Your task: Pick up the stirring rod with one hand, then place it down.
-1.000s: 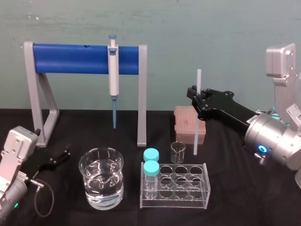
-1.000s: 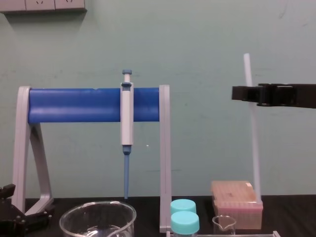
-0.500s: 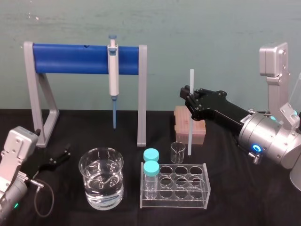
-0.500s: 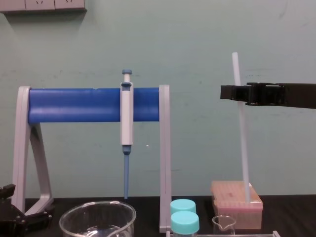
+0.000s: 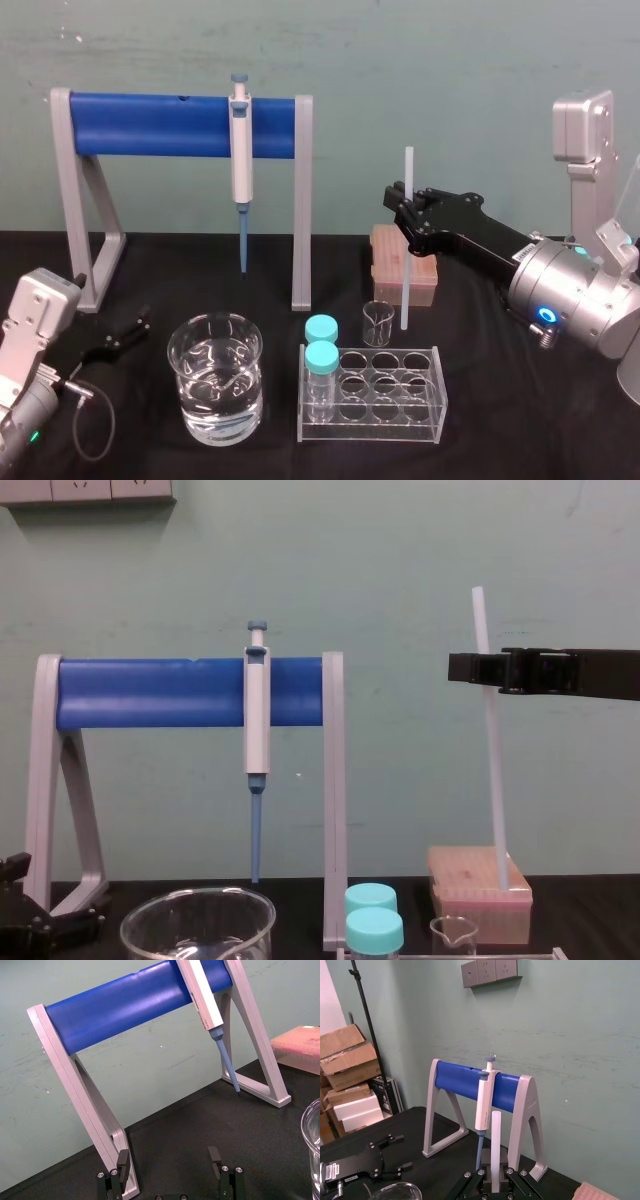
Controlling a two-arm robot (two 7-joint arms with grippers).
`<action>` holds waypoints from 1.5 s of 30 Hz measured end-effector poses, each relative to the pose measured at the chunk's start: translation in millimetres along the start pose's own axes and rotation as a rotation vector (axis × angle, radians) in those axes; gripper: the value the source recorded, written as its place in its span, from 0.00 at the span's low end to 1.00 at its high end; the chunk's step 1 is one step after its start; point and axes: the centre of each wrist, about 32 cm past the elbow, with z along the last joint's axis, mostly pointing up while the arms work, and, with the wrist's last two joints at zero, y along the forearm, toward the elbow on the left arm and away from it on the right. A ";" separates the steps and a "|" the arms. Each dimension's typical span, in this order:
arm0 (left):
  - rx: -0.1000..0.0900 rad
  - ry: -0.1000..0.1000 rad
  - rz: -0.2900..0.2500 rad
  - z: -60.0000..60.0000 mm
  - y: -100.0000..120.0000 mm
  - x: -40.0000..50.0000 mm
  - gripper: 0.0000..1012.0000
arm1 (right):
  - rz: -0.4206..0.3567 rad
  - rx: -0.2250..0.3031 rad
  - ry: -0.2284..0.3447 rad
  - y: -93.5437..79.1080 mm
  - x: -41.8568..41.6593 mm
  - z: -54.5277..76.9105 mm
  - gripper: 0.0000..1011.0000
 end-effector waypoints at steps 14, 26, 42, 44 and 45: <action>0.000 0.000 0.000 0.0 0.0 0.0 0.99 | -0.001 -0.001 0.000 -0.4 0.0 -0.1 0.08; 0.000 0.000 0.000 0.0 0.0 0.0 0.99 | -0.002 -0.001 0.000 -0.4 0.1 -0.1 0.08; 0.000 0.000 0.000 0.0 0.0 0.0 0.99 | -0.002 -0.001 0.000 -0.4 0.1 -0.1 0.08; 0.000 0.000 0.000 0.0 0.0 0.0 0.99 | -0.002 -0.001 0.000 -0.4 0.1 -0.1 0.08; 0.000 0.000 0.000 0.0 0.0 0.0 0.99 | -0.002 -0.001 0.000 -0.4 0.1 -0.1 0.08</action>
